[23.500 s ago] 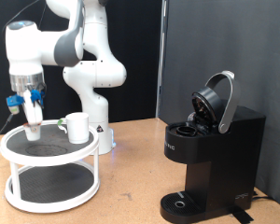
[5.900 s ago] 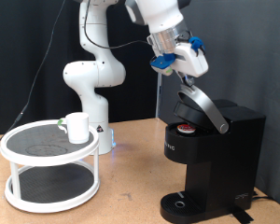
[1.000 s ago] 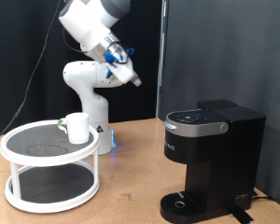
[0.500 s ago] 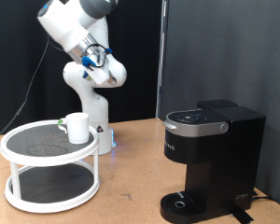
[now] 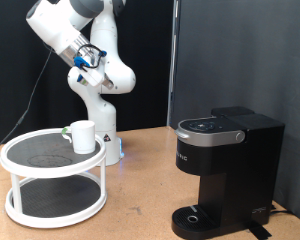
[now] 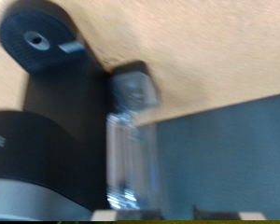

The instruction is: Make a cup of coffee with the keurig machine

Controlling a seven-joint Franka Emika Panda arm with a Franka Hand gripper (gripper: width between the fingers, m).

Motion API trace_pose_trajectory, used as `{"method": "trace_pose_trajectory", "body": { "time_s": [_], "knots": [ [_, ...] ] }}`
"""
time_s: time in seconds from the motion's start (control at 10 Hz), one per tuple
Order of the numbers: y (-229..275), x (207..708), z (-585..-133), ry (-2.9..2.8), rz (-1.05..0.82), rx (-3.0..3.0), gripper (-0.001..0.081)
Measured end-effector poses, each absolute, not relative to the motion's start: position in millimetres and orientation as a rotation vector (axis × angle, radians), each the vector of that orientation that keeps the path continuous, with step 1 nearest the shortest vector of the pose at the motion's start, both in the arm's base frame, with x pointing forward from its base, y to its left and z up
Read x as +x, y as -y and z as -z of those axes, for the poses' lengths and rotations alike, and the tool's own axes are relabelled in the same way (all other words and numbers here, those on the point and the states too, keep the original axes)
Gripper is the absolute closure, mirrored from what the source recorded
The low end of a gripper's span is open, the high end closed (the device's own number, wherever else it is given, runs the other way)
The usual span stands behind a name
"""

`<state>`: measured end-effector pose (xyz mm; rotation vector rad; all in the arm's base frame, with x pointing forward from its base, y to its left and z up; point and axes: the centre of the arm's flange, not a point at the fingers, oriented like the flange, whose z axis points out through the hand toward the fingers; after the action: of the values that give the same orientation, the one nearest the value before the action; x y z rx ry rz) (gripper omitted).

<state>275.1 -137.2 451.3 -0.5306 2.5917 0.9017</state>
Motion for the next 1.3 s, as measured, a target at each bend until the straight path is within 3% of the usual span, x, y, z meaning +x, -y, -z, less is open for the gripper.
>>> {"method": "trace_pose_trajectory", "body": {
  "time_s": [0.9, 1.3],
  "knots": [
    [247.2, 211.9, -461.6, -2.594, -0.809, -0.341, 0.0806],
    [272.3, 201.6, -460.8, -2.602, -0.792, -0.331, 0.0806]
  ]
}}
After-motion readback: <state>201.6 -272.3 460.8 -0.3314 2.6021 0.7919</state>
